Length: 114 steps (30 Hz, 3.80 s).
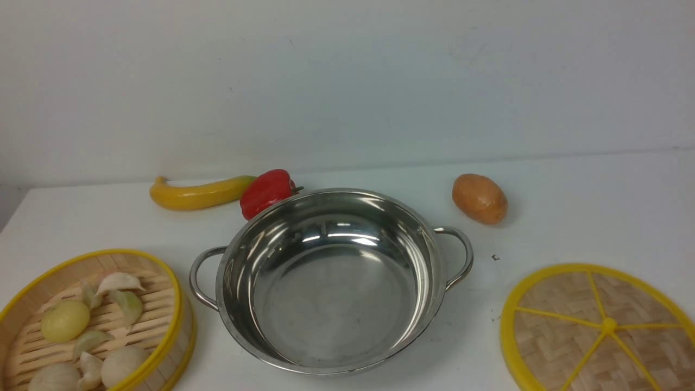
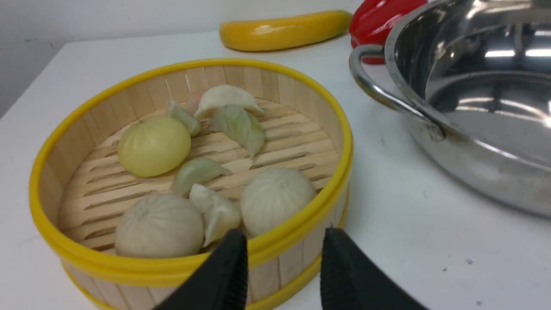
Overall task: Place the steamer in the pot on the white table, and put the lid on the steamer.
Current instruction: 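Grasp the rim of the steamer basket holding the buns with the left gripper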
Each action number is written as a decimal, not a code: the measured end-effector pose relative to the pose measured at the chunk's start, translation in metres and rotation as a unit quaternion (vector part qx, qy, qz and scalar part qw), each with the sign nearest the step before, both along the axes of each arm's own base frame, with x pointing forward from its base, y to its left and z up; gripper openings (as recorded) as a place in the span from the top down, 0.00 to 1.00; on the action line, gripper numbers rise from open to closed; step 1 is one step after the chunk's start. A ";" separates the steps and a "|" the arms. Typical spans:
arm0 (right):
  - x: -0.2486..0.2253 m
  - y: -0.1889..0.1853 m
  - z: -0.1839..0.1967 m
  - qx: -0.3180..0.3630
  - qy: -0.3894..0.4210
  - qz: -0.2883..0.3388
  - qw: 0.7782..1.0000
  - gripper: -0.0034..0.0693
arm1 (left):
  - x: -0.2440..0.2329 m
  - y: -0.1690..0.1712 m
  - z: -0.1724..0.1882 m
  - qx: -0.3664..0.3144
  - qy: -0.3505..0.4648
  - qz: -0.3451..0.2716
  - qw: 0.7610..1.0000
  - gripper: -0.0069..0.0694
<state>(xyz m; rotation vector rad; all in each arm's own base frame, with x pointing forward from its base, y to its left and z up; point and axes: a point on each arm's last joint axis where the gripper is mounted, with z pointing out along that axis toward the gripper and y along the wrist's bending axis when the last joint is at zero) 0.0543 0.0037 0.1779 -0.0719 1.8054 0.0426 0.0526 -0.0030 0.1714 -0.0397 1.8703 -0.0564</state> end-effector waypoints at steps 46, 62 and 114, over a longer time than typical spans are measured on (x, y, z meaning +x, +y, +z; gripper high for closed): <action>0.000 0.000 0.000 0.000 0.000 0.000 1.000 0.62 | 0.029 -0.007 0.180 0.012 0.196 -0.061 0.979 0.60; 0.000 0.000 0.000 0.000 0.000 0.000 1.000 0.62 | 0.126 0.037 0.187 0.165 0.406 0.083 0.895 0.51; 0.000 0.000 0.000 0.000 0.000 0.000 1.000 0.62 | 0.144 0.095 0.163 0.127 0.467 0.193 0.854 0.50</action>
